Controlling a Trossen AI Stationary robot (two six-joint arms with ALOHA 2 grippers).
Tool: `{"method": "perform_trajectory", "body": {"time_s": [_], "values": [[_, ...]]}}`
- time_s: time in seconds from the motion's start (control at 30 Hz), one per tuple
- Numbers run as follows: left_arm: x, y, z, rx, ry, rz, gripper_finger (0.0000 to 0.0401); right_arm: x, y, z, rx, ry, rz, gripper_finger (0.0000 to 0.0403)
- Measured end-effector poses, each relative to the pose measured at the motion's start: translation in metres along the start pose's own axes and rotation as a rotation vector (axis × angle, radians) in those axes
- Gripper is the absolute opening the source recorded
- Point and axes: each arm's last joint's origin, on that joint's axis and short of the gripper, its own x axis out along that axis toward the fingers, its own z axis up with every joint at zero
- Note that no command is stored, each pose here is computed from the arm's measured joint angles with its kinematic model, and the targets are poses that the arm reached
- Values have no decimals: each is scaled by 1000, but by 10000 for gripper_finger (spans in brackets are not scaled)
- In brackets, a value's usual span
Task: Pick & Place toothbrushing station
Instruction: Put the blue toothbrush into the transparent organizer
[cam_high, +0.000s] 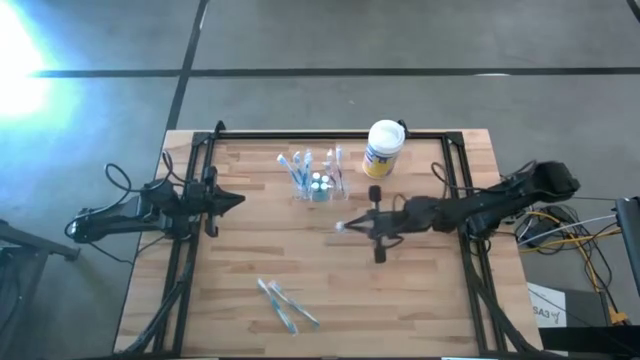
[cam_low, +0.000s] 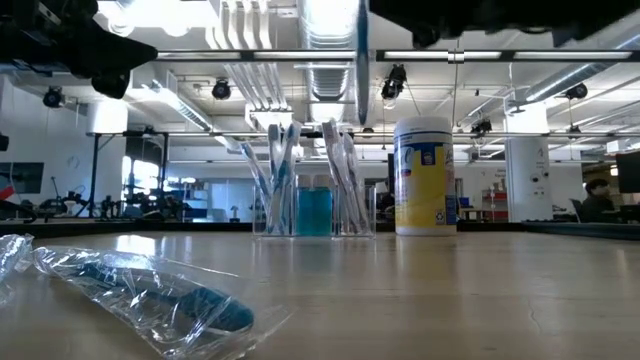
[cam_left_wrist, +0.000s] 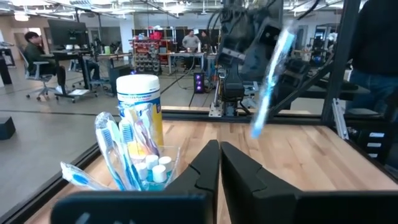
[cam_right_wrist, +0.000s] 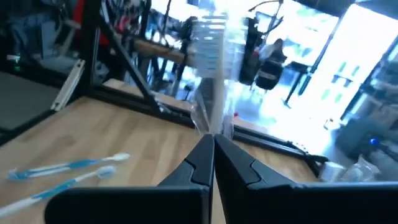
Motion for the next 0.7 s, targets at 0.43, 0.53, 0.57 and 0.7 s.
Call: {"method": "perform_trajectory", "body": {"time_s": [0.43, 0.53, 0.57, 0.7], "values": [[28, 0, -13, -44, -36, -2, 8, -34, -31, -38, 52, -67, -33, 8], [41, -1, -12, -36, -52, -7, 8, -32, -34, -36, 57, -76, -28, 8], [46, -1, -12, -26, -49, -10, 10, -31, -35, -36, 58, -78, -27, 8], [65, -3, -6, 28, -68, -75, 43, -25, -37, -36, 59, -69, -34, 8]]}}
